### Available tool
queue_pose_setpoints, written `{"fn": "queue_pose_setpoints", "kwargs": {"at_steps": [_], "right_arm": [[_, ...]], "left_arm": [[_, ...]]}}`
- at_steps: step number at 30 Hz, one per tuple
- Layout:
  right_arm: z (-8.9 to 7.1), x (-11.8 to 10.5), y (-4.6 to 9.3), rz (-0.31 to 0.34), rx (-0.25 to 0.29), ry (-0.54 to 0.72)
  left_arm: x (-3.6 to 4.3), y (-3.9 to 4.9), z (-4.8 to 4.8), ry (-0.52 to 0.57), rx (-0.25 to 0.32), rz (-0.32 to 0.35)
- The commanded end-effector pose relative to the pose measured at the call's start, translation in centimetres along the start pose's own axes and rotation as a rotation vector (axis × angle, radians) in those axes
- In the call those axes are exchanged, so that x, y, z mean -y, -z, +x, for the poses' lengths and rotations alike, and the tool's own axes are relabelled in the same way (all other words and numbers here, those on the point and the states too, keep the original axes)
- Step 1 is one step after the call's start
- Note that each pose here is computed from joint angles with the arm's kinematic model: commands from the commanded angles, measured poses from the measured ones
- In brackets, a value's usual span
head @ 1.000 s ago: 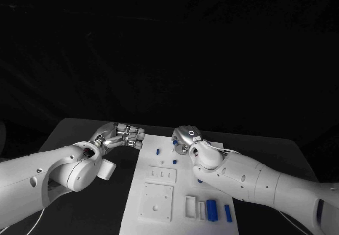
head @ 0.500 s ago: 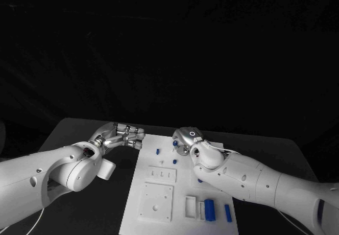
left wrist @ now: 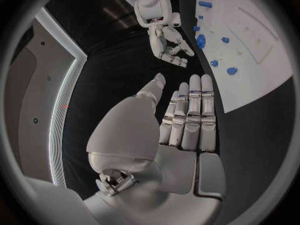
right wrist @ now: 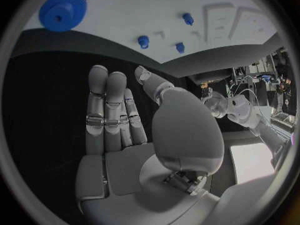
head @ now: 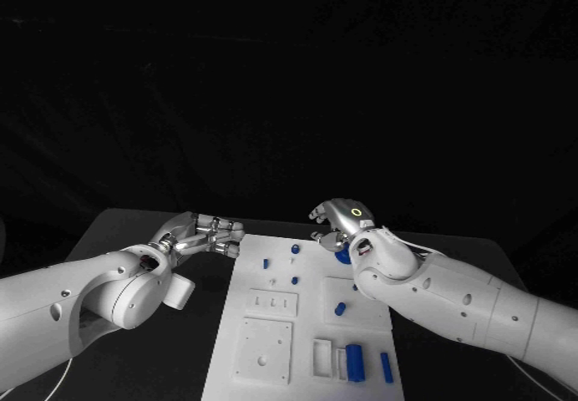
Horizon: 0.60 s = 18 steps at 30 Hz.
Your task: Assemble the parts on the task board
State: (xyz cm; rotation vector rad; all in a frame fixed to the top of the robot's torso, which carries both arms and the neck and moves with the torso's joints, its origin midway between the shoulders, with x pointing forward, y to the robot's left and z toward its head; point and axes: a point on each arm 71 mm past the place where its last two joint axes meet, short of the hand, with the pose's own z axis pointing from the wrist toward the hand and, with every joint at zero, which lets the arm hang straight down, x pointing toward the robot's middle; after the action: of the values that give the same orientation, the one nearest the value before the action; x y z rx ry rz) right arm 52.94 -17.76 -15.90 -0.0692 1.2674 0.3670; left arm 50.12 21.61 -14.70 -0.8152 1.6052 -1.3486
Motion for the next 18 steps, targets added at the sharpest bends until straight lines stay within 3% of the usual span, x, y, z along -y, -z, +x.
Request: {"fn": "queue_pose_setpoints", "kwargs": {"at_steps": [1, 5, 18], "right_arm": [[-0.7, 0.9, 0.4, 0.012, -0.026, -0.064], [-0.8, 2.5, 0.8, 0.042, -0.086, -0.087], [1.7, 6.0, 1.8, 0.111, -0.239, -0.104]], "left_arm": [[0.00, -0.05, -0.28, 0.006, -0.005, 0.005], [-0.15, -0.09, -0.71, 0.005, 0.005, 0.003], [-0.56, -0.16, -1.02, 0.008, 0.008, -0.003]]}}
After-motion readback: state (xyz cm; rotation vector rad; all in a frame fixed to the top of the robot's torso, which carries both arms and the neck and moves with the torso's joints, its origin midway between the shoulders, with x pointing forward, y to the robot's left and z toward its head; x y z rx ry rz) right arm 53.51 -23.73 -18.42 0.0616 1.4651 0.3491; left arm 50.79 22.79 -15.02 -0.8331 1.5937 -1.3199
